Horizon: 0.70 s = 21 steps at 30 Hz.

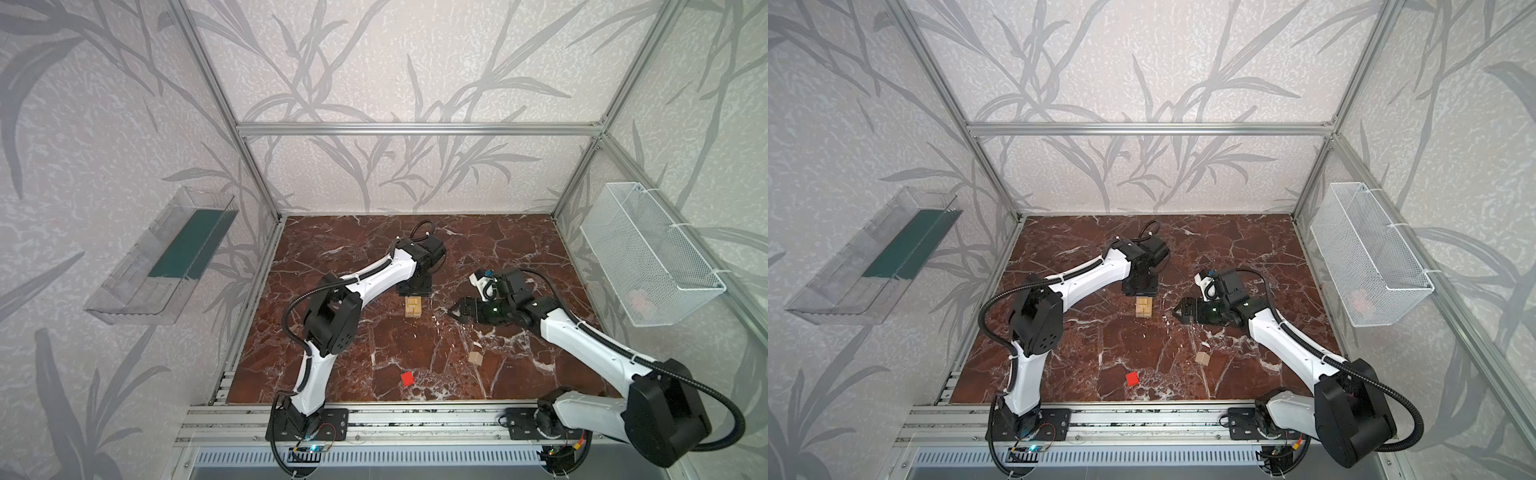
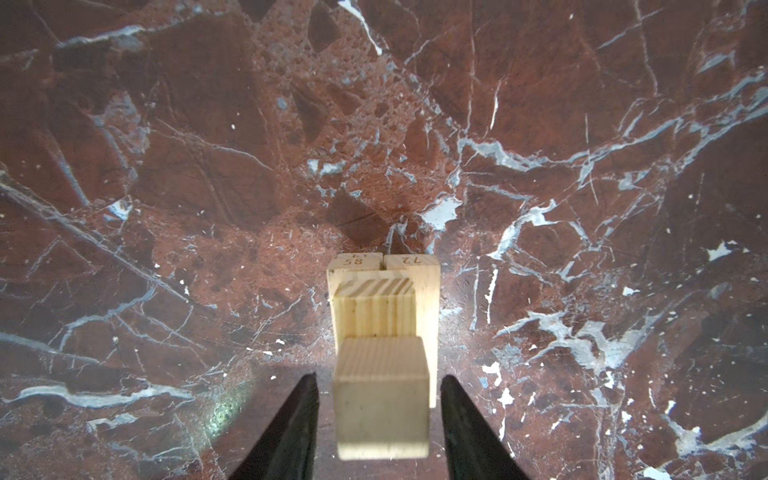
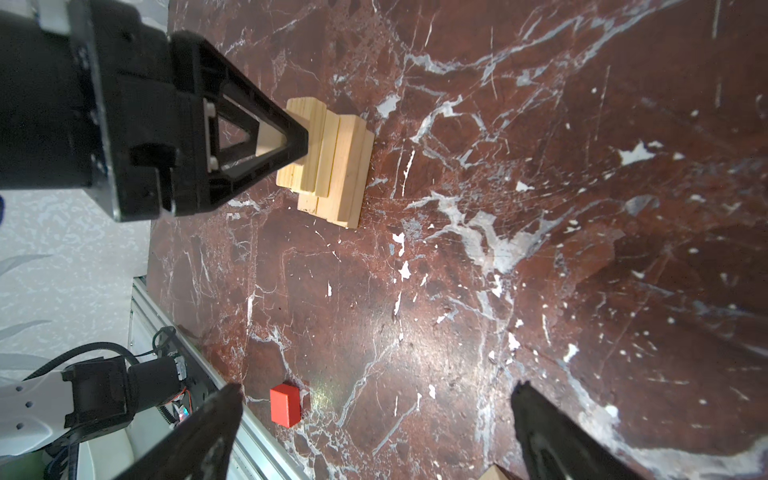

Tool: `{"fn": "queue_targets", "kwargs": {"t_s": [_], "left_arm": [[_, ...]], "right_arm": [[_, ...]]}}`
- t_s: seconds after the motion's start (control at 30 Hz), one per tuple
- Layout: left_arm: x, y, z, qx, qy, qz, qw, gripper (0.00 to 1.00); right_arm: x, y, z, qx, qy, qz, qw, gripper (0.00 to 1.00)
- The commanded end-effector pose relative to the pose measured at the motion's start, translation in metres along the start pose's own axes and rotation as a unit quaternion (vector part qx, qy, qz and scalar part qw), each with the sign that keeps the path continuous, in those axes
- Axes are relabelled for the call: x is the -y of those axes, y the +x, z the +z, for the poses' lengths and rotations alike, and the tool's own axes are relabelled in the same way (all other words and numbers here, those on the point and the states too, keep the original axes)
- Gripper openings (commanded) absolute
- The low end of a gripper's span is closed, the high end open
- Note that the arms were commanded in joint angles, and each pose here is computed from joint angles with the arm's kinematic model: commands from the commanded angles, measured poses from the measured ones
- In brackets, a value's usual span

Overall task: Build the wood block tower
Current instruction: 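Open the left gripper to release the wooden cube at the cluster, then move the left gripper down to the red cube near the table edge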

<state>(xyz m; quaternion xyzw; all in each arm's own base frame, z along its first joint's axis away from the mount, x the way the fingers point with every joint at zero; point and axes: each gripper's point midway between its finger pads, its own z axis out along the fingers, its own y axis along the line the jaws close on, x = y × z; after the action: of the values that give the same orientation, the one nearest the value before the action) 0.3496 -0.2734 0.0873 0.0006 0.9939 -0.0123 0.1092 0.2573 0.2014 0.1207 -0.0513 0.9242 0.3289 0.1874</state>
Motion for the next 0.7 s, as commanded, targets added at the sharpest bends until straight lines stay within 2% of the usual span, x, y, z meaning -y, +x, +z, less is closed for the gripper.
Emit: {"fn": "queue_targets", "kwargs": {"t_s": [0.0,0.17,0.37,0.67], "left_arm": [[-0.006,0.0,-0.038,0.024,0.018,-0.014,0.999,0.49],[-0.01,0.017,-0.057,0.037,0.041,-0.003,0.998,0.52],[-0.015,0.057,-0.067,0.03,0.059,0.028,0.997,0.56],[-0.007,0.127,-0.062,0.025,0.082,0.134,0.987,0.58]], "right_arm": [[-0.009,-0.006,-0.013,0.004,0.004,-0.028,1.0,0.99],[-0.011,-0.001,-0.016,-0.008,0.002,-0.035,0.999,0.99],[-0.013,0.01,-0.02,-0.026,0.002,-0.04,0.999,0.99],[-0.011,0.043,-0.018,-0.058,0.008,-0.049,0.997,0.99]]}}
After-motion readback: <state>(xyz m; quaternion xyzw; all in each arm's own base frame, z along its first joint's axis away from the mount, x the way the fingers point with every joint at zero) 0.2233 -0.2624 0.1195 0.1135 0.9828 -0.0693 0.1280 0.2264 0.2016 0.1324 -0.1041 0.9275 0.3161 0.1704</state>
